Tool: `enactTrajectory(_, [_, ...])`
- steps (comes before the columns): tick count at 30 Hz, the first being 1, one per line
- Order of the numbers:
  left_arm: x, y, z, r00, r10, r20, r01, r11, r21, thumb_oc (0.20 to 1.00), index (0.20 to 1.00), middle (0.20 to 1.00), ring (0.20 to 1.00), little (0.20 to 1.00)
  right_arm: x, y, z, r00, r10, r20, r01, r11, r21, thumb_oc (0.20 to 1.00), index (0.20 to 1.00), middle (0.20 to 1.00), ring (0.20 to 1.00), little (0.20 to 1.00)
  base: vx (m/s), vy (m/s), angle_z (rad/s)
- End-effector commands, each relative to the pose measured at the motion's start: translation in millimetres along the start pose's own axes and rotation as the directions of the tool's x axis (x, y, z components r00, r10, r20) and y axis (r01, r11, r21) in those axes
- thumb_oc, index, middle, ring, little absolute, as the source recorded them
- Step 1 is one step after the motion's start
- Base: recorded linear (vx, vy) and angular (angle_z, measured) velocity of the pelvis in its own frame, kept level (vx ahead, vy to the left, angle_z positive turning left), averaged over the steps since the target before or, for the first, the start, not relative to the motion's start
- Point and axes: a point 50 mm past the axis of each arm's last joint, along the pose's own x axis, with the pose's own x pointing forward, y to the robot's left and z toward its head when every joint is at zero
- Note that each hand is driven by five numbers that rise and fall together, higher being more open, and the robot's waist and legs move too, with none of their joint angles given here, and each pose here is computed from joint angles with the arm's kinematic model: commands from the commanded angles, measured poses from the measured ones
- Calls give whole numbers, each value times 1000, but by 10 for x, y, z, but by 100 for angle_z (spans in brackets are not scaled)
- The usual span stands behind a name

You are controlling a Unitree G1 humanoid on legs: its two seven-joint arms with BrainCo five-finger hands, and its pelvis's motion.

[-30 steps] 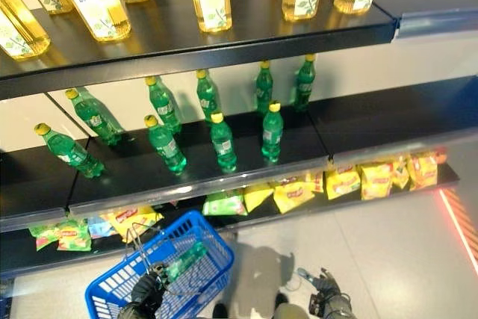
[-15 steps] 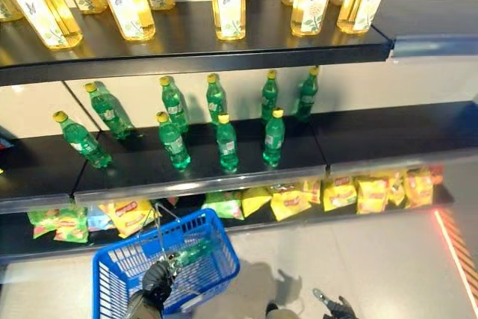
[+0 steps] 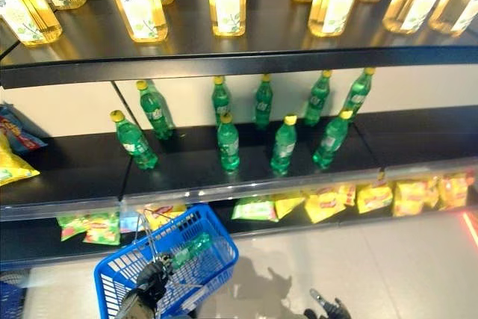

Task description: Pick up the snacks into the basket

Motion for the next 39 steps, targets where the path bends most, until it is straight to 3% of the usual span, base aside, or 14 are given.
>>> enactTrajectory(1, [-14, -446, 439, 942, -257, 218, 247, 966, 73, 200, 200, 200, 200, 200, 34, -46, 168, 999, 8, 46, -7, 1000, -11, 1000, 1000, 1000, 1000, 1000, 69, 468, -34])
enactTrajectory(10, [-99, -404, 215, 951, -256, 171, 257, 966, 16, 200, 200, 200, 200, 200, -36, -68, -181, 999, 11, -47, -15, 998, -64, 1000, 1000, 1000, 1000, 1000, 53, 250, 6])
enactTrajectory(19, [-48, -558, 269, 946, -260, 195, 273, 961, -41, 200, 200, 200, 200, 200, 11, 44, 41, 999, 38, 15, -36, 992, -122, 1000, 1000, 1000, 1000, 1000, 41, 110, 30])
enactTrajectory(30, [27, -481, 204, 968, -201, 148, 205, 979, -9, 200, 200, 200, 200, 200, 14, 14, 91, 999, 38, 39, -34, 994, -100, 1000, 1000, 1000, 1000, 1000, 121, 419, 15])
enactTrajectory(35, [62, -516, 337, 958, -226, 179, 226, 974, 20, 200, 200, 200, 200, 200, -3, -66, -22, 1000, -8, -3, 8, 1000, 19, 1000, 1000, 1000, 1000, 1000, 72, 458, -33])
enactTrajectory(39, [41, -483, 417, 951, -229, 206, 225, 973, 46, 200, 200, 200, 200, 200, 4, -102, -14, 1000, -24, -15, 24, 1000, 18, 1000, 1000, 1000, 1000, 1000, -48, 461, -17])
